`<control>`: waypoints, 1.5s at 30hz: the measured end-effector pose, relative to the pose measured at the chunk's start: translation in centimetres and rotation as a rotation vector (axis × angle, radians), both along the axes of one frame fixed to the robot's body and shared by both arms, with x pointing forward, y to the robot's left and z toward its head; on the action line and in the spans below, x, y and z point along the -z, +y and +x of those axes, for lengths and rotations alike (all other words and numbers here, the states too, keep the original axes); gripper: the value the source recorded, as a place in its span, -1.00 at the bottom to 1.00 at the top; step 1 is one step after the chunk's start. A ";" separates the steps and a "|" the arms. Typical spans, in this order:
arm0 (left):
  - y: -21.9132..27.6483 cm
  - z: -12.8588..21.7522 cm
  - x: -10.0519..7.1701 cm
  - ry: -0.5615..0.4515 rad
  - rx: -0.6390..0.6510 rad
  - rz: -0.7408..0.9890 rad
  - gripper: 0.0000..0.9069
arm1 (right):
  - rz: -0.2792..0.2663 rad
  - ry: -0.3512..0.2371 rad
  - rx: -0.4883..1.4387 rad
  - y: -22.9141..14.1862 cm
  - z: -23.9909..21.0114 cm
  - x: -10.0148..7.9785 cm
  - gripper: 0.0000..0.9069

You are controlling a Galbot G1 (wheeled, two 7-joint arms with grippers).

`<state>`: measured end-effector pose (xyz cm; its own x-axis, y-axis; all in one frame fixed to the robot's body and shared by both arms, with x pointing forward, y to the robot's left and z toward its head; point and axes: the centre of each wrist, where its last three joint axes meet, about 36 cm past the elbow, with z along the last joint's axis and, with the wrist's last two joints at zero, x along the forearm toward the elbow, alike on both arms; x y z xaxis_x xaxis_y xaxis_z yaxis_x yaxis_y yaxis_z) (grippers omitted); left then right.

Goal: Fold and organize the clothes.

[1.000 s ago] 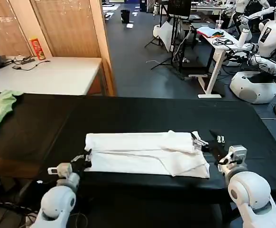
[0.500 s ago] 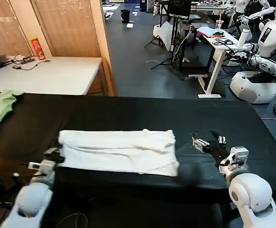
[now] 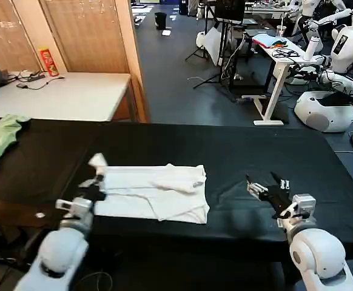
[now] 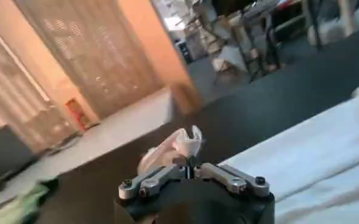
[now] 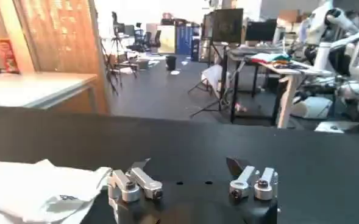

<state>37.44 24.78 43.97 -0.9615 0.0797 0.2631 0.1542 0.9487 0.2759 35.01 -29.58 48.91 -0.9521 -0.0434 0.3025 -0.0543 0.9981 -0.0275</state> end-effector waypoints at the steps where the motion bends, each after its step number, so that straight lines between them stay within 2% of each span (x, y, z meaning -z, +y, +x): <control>1: -1.1 -0.1 -0.1 0.008 0.019 -0.037 -1.00 | -0.002 0.002 0.007 -0.1 -0.1 0.1 0.94; 5: -5.5 -0.8 -0.5 0.060 0.106 -0.215 -1.00 | -0.010 0.008 0.023 -0.3 -0.7 0.5 0.94; 10: -9.4 -0.9 -0.9 0.100 0.198 -0.356 -1.00 | -0.014 0.018 0.032 -0.2 -1.4 1.3 0.94; 16: -12.5 -0.2 -0.9 0.107 0.260 -0.446 -1.00 | -0.008 0.034 0.029 0.3 -1.6 2.1 0.94; 23: -14.4 0.8 -0.2 0.108 0.259 -0.478 -1.00 | 0.002 0.036 0.023 0.6 -1.4 2.4 0.94; 24: -14.5 0.8 0.0 0.111 0.257 -0.478 0.94 | 0.002 0.037 0.022 0.6 -1.4 2.4 0.94; 34: -16.8 0.8 1.9 0.151 0.246 -0.529 0.94 | -0.004 0.033 -0.029 0.6 -0.7 2.8 0.94; 38: -17.8 0.3 1.2 0.155 0.270 -0.624 0.94 | -0.012 0.038 -0.063 0.8 -0.1 3.0 0.94; 41: -17.2 0.5 -0.1 0.069 0.307 -0.615 0.94 | -0.011 0.042 -0.098 1.3 0.6 3.2 0.94; 45: -14.2 0.9 -1.2 -0.026 0.276 -0.522 0.94 | -0.003 0.043 -0.172 2.5 1.6 3.7 0.94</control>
<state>38.33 10.58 45.21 -0.8924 0.4404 0.0980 0.4141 0.8857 -0.2099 36.61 -27.12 45.26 -0.9169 -0.2035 0.3432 -0.2255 0.9739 -0.0248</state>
